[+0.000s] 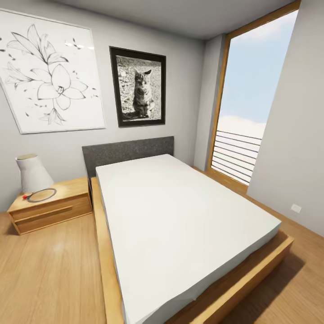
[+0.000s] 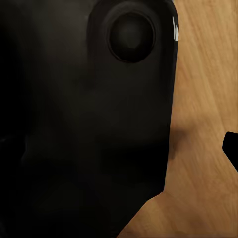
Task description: In the bedroom, organize the workspace by keeping the computer under the desk, ensuring the monitor is on the desk, placing the keyboard on the desk next to the monitor, placing the mouse on the desk next to the keyboard, moving the folder from the swivel chair onto the desk next to the mouse, stacking the notebook on top of the folder with the pen on top of the notebook, and positioning the swivel chair next to the desk.
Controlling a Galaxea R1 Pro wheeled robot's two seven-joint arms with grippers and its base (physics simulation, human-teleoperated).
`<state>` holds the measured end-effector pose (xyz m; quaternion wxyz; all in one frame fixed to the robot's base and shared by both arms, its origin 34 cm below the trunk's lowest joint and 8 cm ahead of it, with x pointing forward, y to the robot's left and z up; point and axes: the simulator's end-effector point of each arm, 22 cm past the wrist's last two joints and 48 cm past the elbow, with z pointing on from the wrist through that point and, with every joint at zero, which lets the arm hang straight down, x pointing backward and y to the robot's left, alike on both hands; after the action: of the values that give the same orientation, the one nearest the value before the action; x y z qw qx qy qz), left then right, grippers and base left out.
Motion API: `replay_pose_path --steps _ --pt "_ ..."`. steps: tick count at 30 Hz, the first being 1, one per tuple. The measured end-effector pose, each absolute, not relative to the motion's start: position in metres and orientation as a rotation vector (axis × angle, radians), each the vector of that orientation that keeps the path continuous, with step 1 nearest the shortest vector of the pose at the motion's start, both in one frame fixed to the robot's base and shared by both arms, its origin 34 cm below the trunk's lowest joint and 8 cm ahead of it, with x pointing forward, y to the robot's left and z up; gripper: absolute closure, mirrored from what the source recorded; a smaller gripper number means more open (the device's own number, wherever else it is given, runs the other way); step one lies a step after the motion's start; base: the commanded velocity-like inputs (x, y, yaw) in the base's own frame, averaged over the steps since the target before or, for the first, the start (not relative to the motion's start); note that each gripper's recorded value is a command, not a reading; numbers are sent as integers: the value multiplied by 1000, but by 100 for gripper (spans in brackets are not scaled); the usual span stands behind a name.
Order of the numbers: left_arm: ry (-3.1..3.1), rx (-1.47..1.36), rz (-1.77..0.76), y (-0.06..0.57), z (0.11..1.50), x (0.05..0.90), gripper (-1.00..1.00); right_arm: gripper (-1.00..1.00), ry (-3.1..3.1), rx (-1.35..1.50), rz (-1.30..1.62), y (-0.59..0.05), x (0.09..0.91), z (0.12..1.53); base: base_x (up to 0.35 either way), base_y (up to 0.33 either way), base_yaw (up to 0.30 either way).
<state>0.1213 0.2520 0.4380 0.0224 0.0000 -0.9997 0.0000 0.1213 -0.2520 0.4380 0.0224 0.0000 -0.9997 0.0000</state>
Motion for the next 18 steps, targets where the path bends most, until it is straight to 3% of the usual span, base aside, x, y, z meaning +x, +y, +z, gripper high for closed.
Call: replay_pose_path --steps 18 --pt "-3144 2 51 225 466 155 -100 -100 -3151 0 -83 -210 139 467 0 0 0"
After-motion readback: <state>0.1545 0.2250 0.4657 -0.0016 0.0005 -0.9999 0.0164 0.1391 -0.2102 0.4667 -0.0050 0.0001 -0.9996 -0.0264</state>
